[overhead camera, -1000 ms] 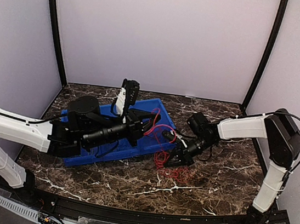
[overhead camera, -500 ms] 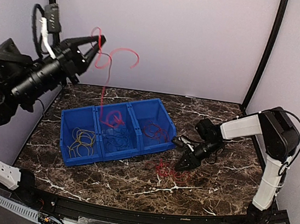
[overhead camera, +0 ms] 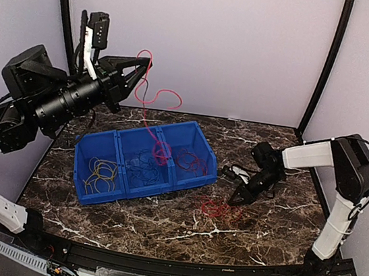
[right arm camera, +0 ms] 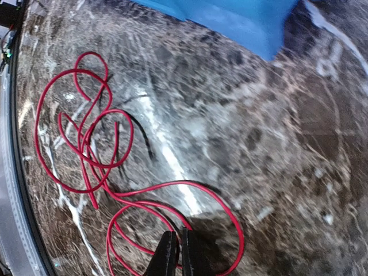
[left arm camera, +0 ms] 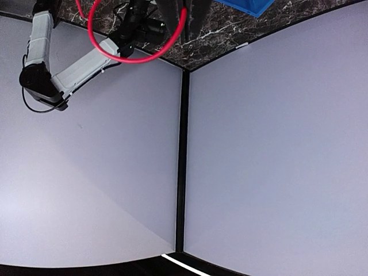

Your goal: Untangle the cables

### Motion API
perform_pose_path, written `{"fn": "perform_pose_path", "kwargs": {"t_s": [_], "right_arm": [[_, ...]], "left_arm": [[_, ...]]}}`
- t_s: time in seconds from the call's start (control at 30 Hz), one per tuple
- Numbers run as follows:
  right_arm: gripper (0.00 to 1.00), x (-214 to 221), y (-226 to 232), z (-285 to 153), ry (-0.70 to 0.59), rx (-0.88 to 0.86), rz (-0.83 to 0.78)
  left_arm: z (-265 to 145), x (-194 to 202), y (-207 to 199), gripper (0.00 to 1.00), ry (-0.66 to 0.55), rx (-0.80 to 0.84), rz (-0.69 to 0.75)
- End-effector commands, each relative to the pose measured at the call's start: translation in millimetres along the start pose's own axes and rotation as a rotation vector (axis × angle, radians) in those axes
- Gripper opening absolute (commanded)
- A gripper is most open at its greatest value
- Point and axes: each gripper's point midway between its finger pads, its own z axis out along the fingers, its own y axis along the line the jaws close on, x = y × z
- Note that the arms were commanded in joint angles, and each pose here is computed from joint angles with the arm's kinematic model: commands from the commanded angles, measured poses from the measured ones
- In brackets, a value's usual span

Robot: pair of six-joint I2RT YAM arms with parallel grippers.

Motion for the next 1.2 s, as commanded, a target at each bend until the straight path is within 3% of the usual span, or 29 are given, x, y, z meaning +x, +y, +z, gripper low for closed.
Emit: {"fn": "perform_pose_path", "kwargs": {"t_s": [0.0,0.27,0.43,0.53,0.8,0.93,1.03,1.17], "right_arm": [[0.08,33,-30,-20,0.093,0.180,0.035],[0.10,26,-34,-82,-0.010,0.278,-0.013],[0.40,-14,7,-129,-0.200,0.322,-0.217],[0.50,-27,27,-137,-0.249,0.310,-0.294],[0.52,-36,64,-105,-0.212,0.219,-0.420],[0.51,-29,73,-71,-0.118,0.220,-0.488],[0.50,-29,83,-46,-0.057,0.202,-0.544],[0.49,-33,99,-12,0.015,0.179,-0.630]], "left_arm": [[5,-5,-3,0.00,0.026,-0.001,-0.018],[31,31,-20,0.00,0.108,0.036,-0.053],[45,55,-34,0.00,0.143,0.084,-0.085],[48,73,-41,0.00,0.162,0.105,-0.125],[35,164,-50,0.00,0.244,0.134,-0.356],[1,243,-32,0.00,0.354,0.036,-0.504],[-37,304,-18,0.00,0.473,-0.044,-0.538],[-70,337,-8,0.00,0.517,-0.118,-0.562]]}}
